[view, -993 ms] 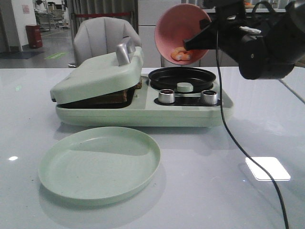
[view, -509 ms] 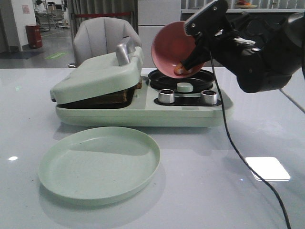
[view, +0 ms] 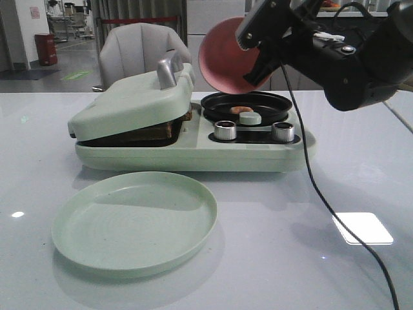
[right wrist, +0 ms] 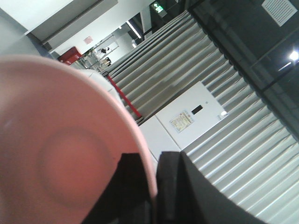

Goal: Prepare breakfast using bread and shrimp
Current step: 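Tilt the pink bowl with the right gripper to pour shrimp into pan, then carry the emptied pink bowl back beside the sandwich maker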

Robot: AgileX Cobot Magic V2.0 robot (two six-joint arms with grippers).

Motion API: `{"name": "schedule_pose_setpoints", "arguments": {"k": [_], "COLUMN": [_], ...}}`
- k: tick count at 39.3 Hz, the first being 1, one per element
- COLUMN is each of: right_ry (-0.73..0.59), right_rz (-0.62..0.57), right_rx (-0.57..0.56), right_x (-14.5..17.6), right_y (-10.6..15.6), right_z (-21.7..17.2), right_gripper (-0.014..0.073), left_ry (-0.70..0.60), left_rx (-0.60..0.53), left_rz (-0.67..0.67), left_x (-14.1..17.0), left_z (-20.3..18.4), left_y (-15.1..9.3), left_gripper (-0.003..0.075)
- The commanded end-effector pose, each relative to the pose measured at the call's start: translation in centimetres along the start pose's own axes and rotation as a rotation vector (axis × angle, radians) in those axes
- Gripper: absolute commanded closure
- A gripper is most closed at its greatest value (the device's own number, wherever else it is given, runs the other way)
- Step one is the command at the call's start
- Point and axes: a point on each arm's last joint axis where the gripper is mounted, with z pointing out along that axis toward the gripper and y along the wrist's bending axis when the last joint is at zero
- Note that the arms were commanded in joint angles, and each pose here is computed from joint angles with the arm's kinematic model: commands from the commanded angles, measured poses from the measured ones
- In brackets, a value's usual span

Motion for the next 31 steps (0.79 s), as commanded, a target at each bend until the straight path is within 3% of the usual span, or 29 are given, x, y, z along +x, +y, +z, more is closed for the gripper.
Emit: {"name": "schedule_pose_setpoints", "arguments": {"k": [1,7,13,21,31], "right_ry": [-0.133,-0.025,0.095,0.332,0.527], "right_rz": [0.002,0.197,0.61,0.938,1.051], "right_rx": [0.224,0.316,0.481,0.308,0.114], "right_x": [-3.1,-1.9,-0.5,-1.5,-5.0], "right_y": [-4.7,-5.5,-7.4,-9.9,-15.2], "right_z": [0.7,0.5,0.5,1.4,-0.3], "right_gripper": [0.0459,0.0459,0.0459,0.0459,0.0459], "left_ry": [-0.098,-0.098,-0.098,-0.098,-0.098], "left_rx": [0.01,0.01,0.01,0.01,0.01], "left_rz": [-0.018,-0.018,-0.018,-0.018,-0.018], "left_x": [-1.5,-1.5,-1.5,-1.5,-1.5], "left_z": [-0.2,-0.2,-0.2,-0.2,-0.2], "left_y": [-0.1,-0.1,-0.1,-0.1,-0.1], "left_gripper": [0.0606,0.0606,0.0606,0.0606,0.0606]}}
